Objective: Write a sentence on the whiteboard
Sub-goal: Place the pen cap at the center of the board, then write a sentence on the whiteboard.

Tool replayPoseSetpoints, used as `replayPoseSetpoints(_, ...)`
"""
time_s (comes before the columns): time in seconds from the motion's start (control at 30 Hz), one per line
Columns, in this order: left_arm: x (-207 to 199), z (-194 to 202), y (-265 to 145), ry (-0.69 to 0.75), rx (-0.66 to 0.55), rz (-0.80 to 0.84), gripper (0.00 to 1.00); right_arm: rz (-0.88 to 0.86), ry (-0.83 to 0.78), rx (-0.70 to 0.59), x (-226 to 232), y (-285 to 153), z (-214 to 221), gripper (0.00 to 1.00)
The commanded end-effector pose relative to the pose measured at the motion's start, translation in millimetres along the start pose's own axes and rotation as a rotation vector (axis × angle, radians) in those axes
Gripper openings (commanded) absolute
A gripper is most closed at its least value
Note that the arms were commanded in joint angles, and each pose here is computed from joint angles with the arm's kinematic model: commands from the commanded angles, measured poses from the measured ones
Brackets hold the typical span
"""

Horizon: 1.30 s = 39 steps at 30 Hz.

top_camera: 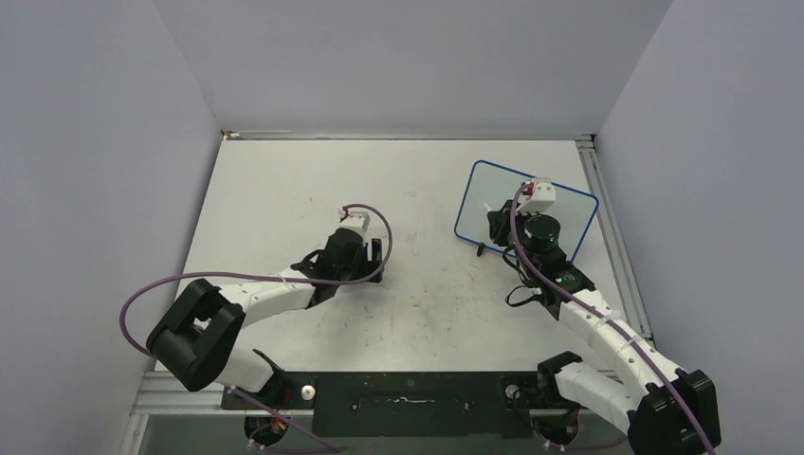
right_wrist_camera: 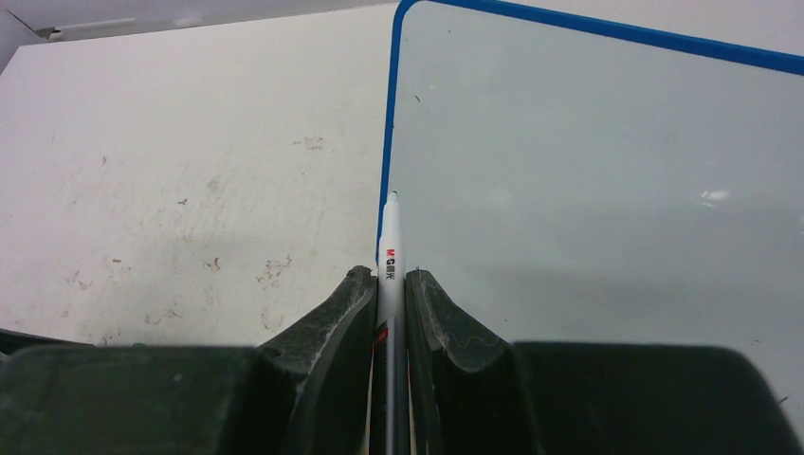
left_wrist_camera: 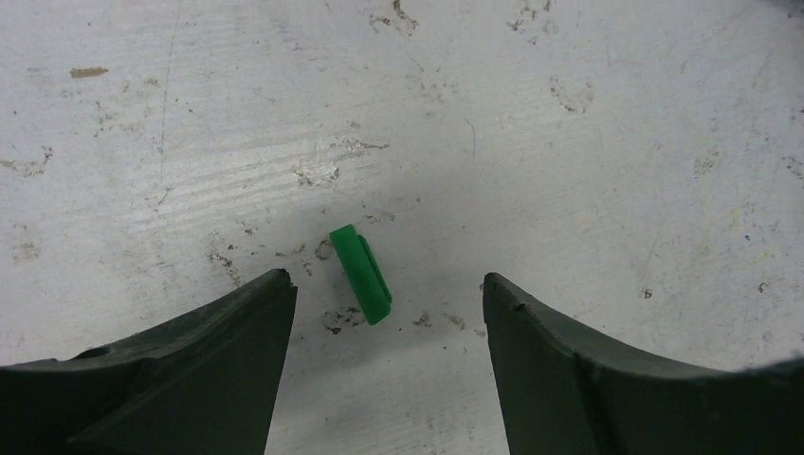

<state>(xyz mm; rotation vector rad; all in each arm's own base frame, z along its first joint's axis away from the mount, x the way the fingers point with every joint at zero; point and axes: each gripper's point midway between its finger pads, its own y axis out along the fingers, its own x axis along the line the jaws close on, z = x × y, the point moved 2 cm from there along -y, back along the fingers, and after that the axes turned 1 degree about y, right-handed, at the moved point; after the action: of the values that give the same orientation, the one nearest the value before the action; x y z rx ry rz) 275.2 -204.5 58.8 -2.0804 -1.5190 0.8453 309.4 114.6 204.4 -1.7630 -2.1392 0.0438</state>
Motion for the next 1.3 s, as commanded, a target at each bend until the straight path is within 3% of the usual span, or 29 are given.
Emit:
replayPoseSetpoints(0.0,-36,-54,-13,-0.005,-0.188,0.140,0.70,-0.045,0.008,-0.119,13,6,-32,0.05)
replayPoseSetpoints(0.23,-96,-70,-15,0.004,-0.252,0.308,0.70,-0.028,0.010,-0.146,12,17,-36,0.05)
replayPoseSetpoints(0.43,-101,-94,-32,-0.058,-0.233,0.364,0.71,-0.007,0.003,-0.162,10,25,-38,0.05)
replayPoseSetpoints(0.63,-55,-144,-76,-0.023,-0.197,0.333,0.78,0.013,-0.004,-0.178,7,33,-38,0.05)
replayPoseSetpoints(0.77,12,-176,-93,-0.050,-0.253,0.232,0.80,0.032,-0.007,-0.187,3,37,-38,0.05)
replayPoseSetpoints(0.9,50,-177,-96,-0.053,-0.312,0.124,0.80,0.050,-0.005,-0.197,1,41,-39,0.05)
replayPoseSetpoints(1.27,64,-182,-103,-0.038,-0.338,0.081,0.81,0.066,-0.016,-0.208,-1,52,-37,0.05)
